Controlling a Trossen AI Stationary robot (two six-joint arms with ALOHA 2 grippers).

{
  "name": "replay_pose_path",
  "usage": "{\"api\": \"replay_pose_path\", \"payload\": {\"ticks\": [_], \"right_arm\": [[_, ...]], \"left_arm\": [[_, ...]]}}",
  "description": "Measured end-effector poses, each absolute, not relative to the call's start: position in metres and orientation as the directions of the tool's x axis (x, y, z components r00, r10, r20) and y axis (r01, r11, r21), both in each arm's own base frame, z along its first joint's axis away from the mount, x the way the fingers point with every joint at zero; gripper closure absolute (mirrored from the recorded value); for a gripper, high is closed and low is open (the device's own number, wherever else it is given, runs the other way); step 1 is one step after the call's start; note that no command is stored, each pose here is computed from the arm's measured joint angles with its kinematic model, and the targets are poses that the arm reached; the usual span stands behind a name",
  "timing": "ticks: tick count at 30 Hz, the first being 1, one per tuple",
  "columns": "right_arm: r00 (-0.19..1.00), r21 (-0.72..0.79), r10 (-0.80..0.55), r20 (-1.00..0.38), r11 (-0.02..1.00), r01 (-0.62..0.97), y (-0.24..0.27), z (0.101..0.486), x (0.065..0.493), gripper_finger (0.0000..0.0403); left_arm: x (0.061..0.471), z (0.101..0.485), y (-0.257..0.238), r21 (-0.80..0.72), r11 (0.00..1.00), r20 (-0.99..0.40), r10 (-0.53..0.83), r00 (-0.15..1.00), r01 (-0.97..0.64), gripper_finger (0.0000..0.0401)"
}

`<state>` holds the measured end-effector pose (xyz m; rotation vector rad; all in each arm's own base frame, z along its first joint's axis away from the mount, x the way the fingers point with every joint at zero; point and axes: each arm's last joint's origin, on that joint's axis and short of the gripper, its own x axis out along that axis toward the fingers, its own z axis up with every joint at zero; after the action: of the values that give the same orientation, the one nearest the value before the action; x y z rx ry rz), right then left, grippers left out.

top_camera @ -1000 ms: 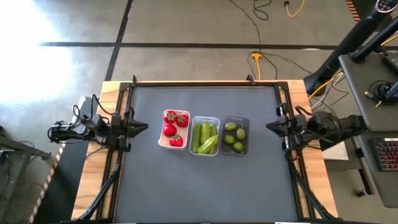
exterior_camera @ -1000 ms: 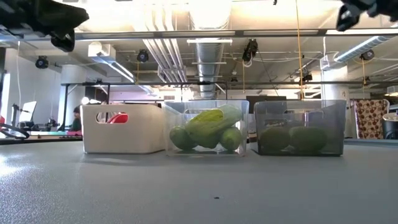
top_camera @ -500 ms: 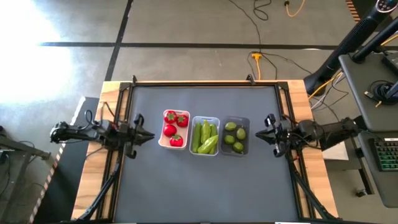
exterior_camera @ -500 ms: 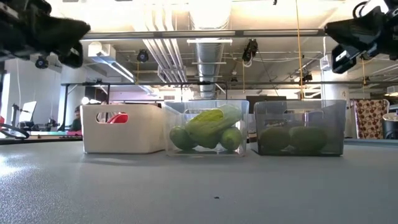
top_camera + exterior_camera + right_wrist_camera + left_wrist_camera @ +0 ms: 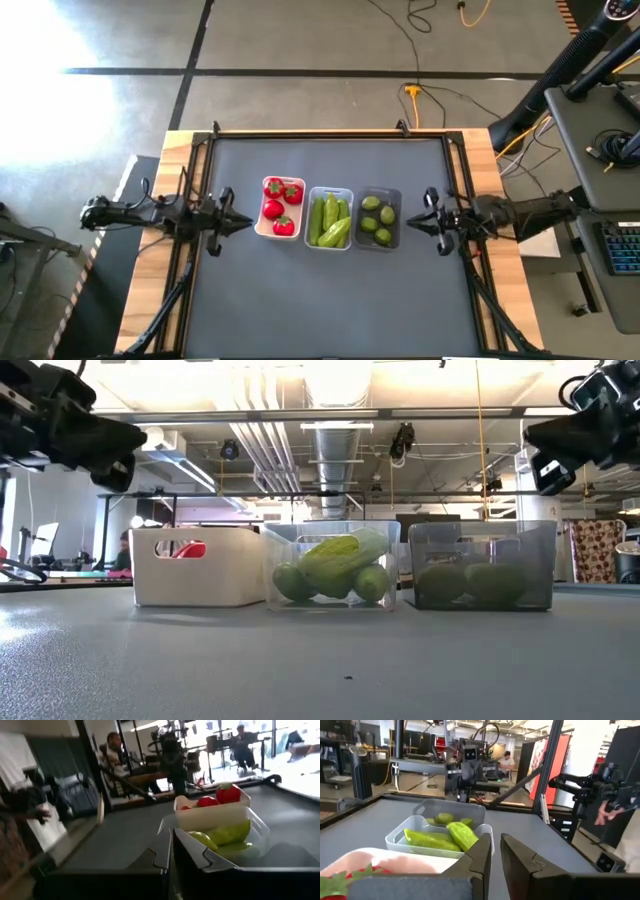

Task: Sort produce into baskets
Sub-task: Return to Home Position

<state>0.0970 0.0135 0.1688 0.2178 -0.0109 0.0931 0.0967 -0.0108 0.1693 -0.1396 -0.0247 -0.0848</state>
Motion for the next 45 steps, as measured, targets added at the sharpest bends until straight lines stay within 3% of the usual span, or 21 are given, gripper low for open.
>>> {"api": "replay_pose_path", "payload": {"ticks": [9, 13, 33, 45], "right_arm": [[0.996, -0.220, 0.033, -0.079, 0.974, -0.049, 0.009, 0.161, 0.104, 0.0390], [0.992, -0.329, 0.032, -0.123, 0.941, -0.071, 0.009, 0.157, 0.106, 0.0390], [0.981, -0.087, 0.030, -0.189, 0.995, -0.047, 0.010, 0.151, 0.109, 0.0390], [0.982, -0.066, 0.030, -0.188, 0.997, -0.043, 0.010, 0.151, 0.109, 0.0390]], "left_arm": [[0.098, 0.168, -0.011, -0.156, 0.984, 0.003, -0.083, 0.997, 0.082, 0.0374], [0.098, 0.170, -0.011, -0.156, 0.984, 0.003, -0.081, 0.997, 0.081, 0.0374], [0.098, 0.170, -0.011, -0.157, 0.984, 0.002, -0.080, 0.997, 0.080, 0.0374], [0.098, 0.170, -0.011, -0.157, 0.984, 0.002, -0.081, 0.997, 0.080, 0.0374]]}}
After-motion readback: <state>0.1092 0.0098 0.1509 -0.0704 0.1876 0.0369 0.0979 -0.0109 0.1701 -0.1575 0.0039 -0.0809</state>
